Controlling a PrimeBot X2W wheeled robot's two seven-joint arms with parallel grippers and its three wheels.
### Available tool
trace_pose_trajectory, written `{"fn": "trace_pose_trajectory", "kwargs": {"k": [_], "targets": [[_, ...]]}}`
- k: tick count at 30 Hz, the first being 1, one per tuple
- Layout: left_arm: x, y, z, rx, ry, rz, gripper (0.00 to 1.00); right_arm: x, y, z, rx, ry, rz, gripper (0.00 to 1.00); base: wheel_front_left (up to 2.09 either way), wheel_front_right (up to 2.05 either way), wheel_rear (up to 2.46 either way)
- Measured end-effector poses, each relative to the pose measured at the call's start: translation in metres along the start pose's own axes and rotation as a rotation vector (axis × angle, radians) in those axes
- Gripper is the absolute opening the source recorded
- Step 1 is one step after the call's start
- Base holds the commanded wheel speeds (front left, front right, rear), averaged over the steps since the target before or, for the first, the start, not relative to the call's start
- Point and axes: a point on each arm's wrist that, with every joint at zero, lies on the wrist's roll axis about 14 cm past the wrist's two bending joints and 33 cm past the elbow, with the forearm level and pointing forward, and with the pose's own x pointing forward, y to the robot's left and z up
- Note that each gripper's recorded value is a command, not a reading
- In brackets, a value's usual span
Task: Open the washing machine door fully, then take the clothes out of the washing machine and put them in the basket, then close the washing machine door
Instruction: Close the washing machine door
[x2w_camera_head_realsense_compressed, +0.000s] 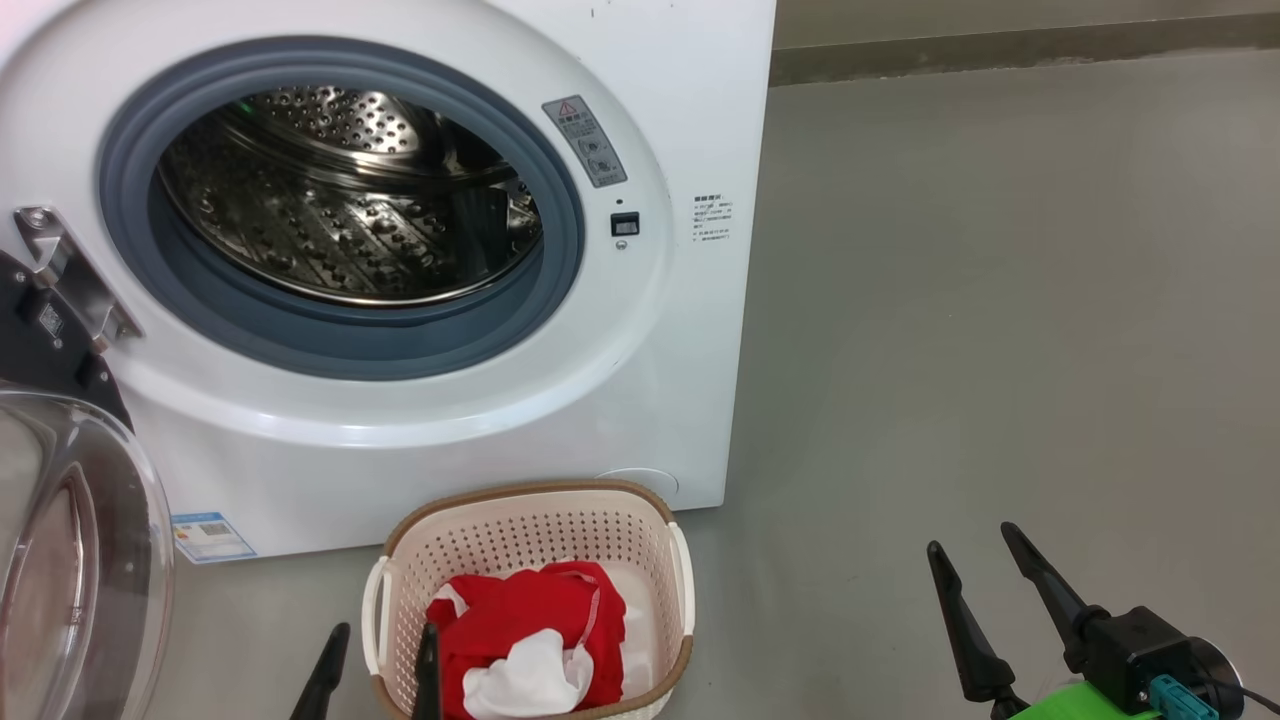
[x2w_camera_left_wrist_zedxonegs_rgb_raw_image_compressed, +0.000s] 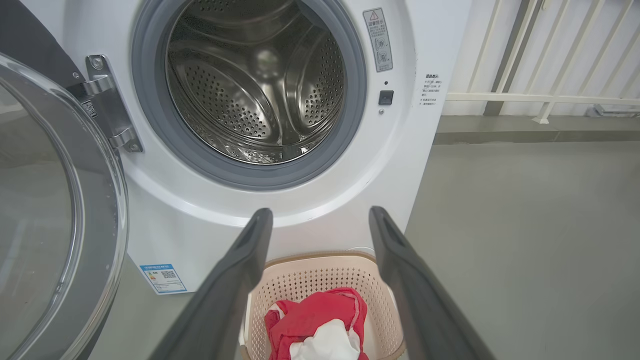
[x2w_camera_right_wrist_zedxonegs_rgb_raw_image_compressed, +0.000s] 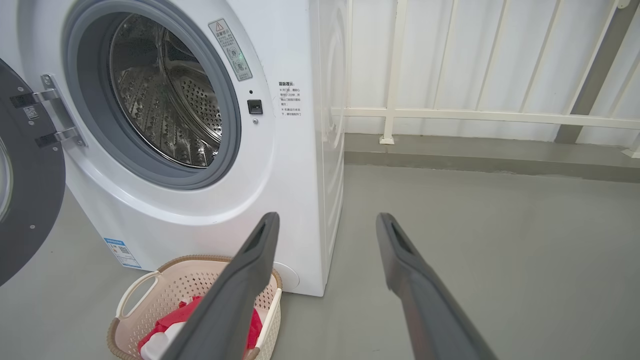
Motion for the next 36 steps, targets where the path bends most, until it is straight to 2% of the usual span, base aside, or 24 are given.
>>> {"fn": "trace_pose_trajectory", "kwargs": {"k": [11,25,36], "targets": [[-0.0014,-0.0008,-0.0017,0.006,0.004,-0.001,1.0,0.0006,0.0007,0.0006,0.0,-0.002,0.002,1.0,-0.22,0.22,0.0],[-0.003,0.002,-0.0015,0.0,0.005,-0.002,1.0,0.0014,0.0027,0.0016,0.0,-0.005,0.009,1.0,-1.18,1.18,0.0],[-0.0036,0.0021,0.0007,0.001,-0.005,0.0,1.0,0.0008,0.002,0.003,0.0,-0.01,0.007,1.0,-0.12,0.12,0.0]]}}
